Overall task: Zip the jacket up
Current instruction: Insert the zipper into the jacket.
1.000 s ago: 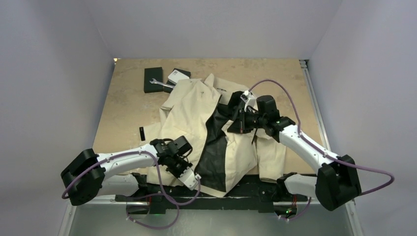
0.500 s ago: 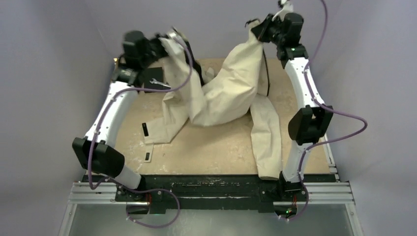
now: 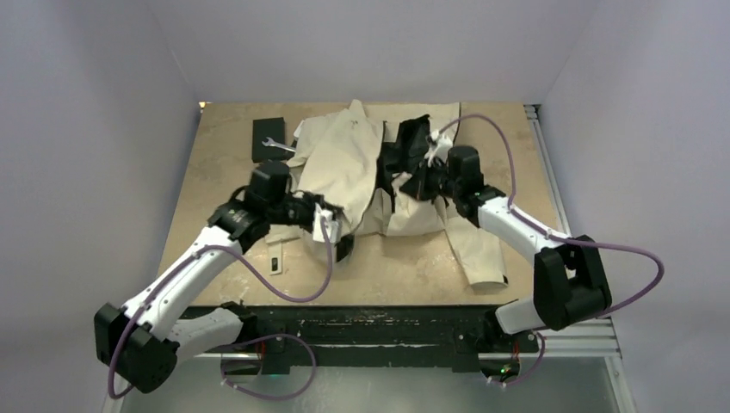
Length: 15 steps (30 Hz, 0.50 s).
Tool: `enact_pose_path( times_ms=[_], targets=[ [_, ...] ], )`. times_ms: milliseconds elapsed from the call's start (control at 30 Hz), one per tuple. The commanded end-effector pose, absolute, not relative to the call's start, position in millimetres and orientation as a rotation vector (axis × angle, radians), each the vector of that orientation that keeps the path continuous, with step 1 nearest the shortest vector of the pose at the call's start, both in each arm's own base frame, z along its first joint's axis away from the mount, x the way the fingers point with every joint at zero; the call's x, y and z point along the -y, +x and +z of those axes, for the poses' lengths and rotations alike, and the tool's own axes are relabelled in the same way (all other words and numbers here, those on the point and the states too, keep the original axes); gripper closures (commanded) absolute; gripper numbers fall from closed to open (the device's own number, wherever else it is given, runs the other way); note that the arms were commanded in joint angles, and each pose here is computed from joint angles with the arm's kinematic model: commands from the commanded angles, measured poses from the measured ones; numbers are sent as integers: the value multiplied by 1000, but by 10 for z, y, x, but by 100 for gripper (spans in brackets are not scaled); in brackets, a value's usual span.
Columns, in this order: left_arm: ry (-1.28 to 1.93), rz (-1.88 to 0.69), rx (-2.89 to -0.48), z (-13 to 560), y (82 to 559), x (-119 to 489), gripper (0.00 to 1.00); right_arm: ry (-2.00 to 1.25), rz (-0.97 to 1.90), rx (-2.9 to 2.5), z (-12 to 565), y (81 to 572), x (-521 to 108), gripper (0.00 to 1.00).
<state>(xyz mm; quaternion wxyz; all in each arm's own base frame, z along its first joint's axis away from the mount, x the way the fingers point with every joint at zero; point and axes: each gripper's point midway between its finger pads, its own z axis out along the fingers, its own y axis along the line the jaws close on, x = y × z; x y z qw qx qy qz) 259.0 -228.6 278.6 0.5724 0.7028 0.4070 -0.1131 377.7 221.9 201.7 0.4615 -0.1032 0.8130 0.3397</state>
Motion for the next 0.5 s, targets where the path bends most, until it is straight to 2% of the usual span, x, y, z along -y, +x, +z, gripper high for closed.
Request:
enact_pose_path(
  times_ms=[0,167,233,333,367,433,467],
  targets=[
    [1856,-471,-942,2055,2149,2456,100,-292,948,-1932,2069,3392,-2242,100],
    [1968,-507,-883,1729,2001,2553,100,-421,1040,-1978,1855,2899,-2244,100],
    [1965,-502,-878,1682,1966,2569,85,-450,1075,-2007,1693,2736,-2242,100],
    [1949,-478,-893,1585,1910,2503,80,-519,1133,-2037,1460,2504,-2256,100],
    [1951,-473,-890,1546,1872,2472,73,-537,1141,-2048,1399,2459,-2259,100],
    [1946,-482,-898,1475,1791,2423,52,-578,1181,-2058,1356,2375,-2338,100],
    [1945,-493,-901,1442,1745,2405,49,-595,1181,-2069,1345,2363,-2380,100]
  ],
)
